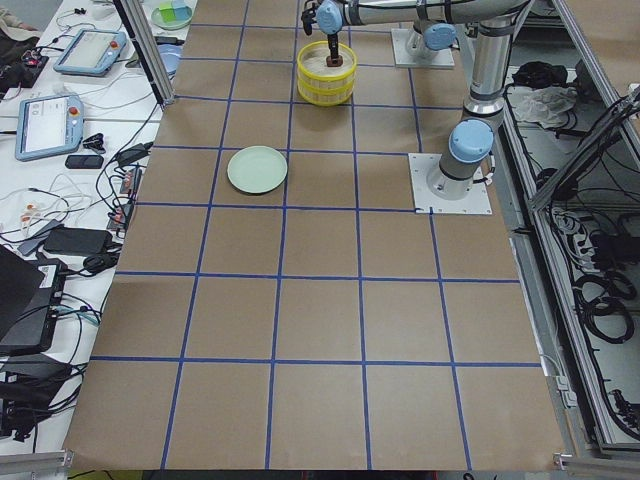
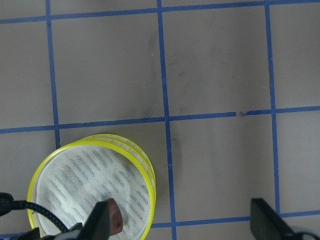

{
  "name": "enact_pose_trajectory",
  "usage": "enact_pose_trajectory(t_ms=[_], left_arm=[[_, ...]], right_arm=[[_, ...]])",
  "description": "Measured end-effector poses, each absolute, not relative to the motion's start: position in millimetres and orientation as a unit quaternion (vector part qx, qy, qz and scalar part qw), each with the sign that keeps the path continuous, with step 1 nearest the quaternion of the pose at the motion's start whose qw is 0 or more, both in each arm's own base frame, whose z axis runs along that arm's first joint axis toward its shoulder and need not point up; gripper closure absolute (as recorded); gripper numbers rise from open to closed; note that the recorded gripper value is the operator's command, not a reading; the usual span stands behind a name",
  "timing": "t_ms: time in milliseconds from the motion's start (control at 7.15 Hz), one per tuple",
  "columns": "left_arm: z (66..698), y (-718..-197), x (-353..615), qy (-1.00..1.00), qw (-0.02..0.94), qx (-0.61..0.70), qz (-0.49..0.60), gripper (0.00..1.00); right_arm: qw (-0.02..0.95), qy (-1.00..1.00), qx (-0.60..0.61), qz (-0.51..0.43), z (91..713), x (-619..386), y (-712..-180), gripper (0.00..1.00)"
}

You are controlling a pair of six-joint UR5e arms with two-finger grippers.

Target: Stack buns with steamer

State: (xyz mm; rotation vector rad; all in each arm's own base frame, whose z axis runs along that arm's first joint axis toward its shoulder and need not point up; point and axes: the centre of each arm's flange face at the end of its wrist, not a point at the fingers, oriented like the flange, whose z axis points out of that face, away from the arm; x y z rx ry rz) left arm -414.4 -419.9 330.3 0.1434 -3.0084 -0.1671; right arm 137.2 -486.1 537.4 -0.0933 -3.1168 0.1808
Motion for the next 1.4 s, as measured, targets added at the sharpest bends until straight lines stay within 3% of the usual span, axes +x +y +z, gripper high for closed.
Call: enact_pose_trajectory(t_ms=[419, 839, 1398], left_arm=[[386.8, -475.5, -352.3, -0.999, 0.029, 0.045, 0.001, 0.0], [436.7, -536.1, -208.5, -0.999, -0.001, 0.041, 0.013, 0.0], [484.1, -526.0, -108.8, -0.998, -0.028, 0.043, 0.023, 0.0]], right_arm=[[0.009, -0.998, -0.03, 0.056, 535.4, 137.2, -486.2, 0.0], [0.011, -0.998, -0.03, 0.055, 535.1, 136.5, -486.1, 0.0], [0.027, -0.998, -0.032, 0.056, 535.5, 132.3, -486.4, 0.0]])
